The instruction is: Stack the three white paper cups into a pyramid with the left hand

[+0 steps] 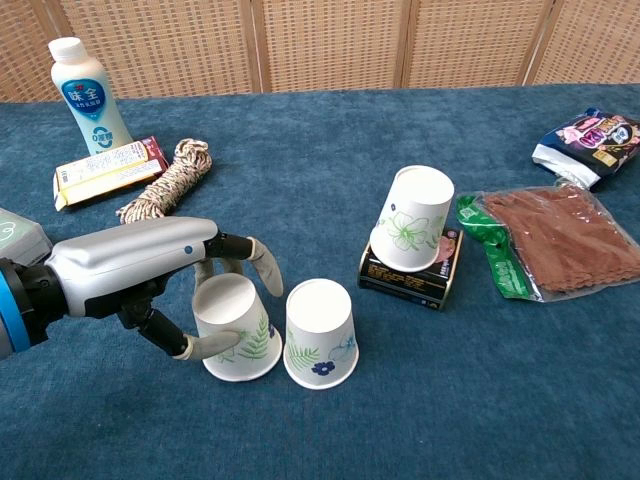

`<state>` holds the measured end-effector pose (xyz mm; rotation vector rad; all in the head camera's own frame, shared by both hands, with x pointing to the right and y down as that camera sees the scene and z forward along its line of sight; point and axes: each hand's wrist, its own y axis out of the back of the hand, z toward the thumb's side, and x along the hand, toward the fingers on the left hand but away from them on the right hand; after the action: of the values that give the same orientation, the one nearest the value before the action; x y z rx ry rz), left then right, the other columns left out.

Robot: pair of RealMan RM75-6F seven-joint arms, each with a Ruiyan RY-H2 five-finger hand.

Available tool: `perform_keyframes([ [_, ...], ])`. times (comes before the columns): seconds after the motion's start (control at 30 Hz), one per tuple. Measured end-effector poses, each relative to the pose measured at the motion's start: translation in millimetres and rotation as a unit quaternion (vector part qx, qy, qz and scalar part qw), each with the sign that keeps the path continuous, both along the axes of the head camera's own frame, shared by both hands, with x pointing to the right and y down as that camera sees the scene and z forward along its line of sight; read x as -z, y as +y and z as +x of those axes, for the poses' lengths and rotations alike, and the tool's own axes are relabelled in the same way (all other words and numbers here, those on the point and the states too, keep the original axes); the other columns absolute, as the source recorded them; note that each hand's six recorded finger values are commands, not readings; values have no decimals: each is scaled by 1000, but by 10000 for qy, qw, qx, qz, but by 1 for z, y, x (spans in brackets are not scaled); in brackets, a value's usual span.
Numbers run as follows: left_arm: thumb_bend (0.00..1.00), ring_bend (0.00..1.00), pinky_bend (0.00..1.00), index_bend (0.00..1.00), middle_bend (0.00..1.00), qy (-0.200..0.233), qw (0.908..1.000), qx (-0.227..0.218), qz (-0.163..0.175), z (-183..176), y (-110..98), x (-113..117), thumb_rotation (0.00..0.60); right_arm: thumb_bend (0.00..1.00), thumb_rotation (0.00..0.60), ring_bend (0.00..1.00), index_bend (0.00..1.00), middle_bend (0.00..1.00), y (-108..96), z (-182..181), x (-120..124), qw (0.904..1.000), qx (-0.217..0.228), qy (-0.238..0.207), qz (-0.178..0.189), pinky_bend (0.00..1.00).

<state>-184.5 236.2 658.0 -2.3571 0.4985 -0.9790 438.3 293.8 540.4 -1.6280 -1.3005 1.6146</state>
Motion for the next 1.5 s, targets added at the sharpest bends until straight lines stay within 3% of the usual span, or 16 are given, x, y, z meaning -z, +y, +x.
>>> perform_keyframes([
  [0.5,418,358,451,291,259,47,10000,-28,-53,8,4,0,600,446,600,0,0,0,3,7,2,10000,-54,-16,30,0],
  [0.77,417,187,380,199,140,-26,9999,-98,-69,5,7,3,600,447,600,0,0,0,4,8,3,10000,-47,-38,44,0],
  [1.0,417,99,341,151,70,-111,9998,-138,-28,-2,7,8,600,448,600,0,0,0,3,6,3,10000,-20,-47,50,0],
  [1.23,417,71,324,137,52,-249,9992,-250,162,-14,1,24,600,447,600,0,0,0,3,4,2,10000,-4,-38,24,0],
  [1.5,417,24,294,98,22,-269,9977,-206,579,-26,-27,55,600,447,600,0,0,0,1,1,1,10000,41,-55,7,0],
])
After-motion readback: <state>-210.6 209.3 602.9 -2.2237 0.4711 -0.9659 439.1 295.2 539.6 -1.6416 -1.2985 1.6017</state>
